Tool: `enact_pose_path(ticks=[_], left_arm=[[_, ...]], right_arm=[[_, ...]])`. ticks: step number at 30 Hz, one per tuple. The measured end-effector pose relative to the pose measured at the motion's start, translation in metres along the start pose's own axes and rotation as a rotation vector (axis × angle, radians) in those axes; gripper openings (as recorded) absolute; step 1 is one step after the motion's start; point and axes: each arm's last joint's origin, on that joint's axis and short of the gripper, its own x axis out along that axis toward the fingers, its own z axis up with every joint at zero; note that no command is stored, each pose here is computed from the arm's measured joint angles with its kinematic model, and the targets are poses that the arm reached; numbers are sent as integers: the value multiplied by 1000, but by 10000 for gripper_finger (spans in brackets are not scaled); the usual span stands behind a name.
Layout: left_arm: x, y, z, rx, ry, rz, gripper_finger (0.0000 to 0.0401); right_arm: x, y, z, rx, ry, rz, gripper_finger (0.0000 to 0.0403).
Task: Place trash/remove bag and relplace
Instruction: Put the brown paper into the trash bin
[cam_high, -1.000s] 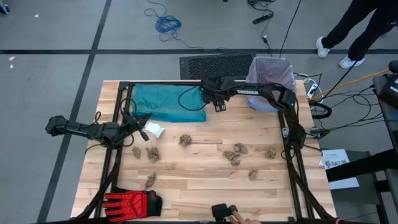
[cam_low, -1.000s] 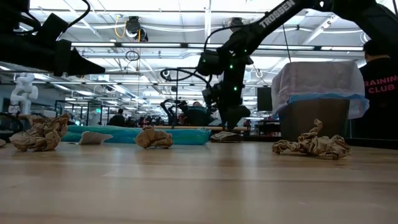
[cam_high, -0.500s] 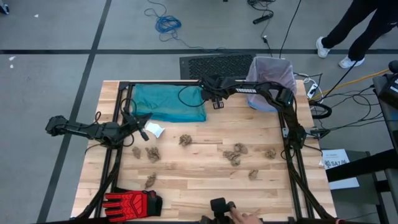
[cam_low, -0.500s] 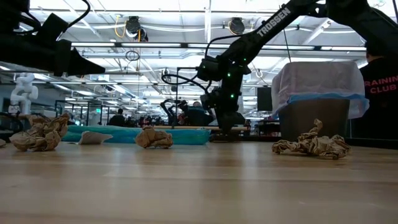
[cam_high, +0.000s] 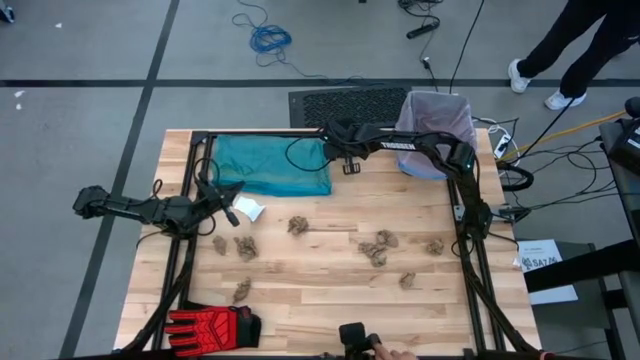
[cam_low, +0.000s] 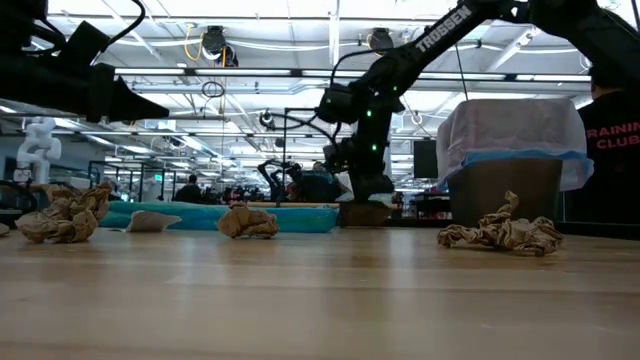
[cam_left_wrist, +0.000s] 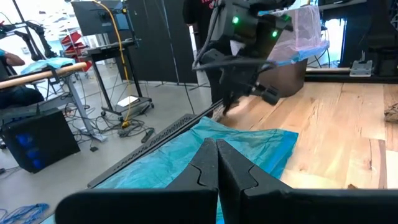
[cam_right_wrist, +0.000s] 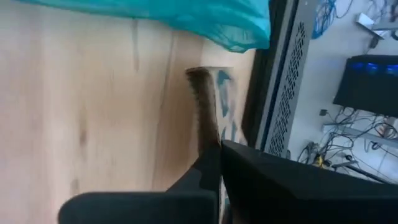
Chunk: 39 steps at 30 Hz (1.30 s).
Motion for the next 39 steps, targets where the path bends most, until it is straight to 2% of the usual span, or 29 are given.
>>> enact_pose_path(ticks=[5, 11, 16, 21, 25, 29, 33, 39], left_arm=[[0, 0, 0, 0, 0, 0, 0], [0, 0, 0, 0, 0, 0, 0], [0, 0, 0, 0, 0, 0, 0], [0, 0, 0, 0, 0, 0, 0], [0, 0, 0, 0, 0, 0, 0], [0, 0, 0, 0, 0, 0, 0], [0, 0, 0, 0, 0, 0, 0], [0, 0, 0, 0, 0, 0, 0]], right_arm=[[-44, -7, 4, 31, -79, -49, 0], [-122, -25, -6, 116, -206, -174, 0], [-191, -43, -41, 277, -223, -340, 0], [-238, -51, -91, 495, -156, -459, 0], [-251, -51, -125, 666, -78, -447, 0], [-250, -44, -150, 731, 65, -393, 0], [-246, -39, -163, 783, 174, -337, 0], [-244, -41, -169, 898, 175, -289, 4]])
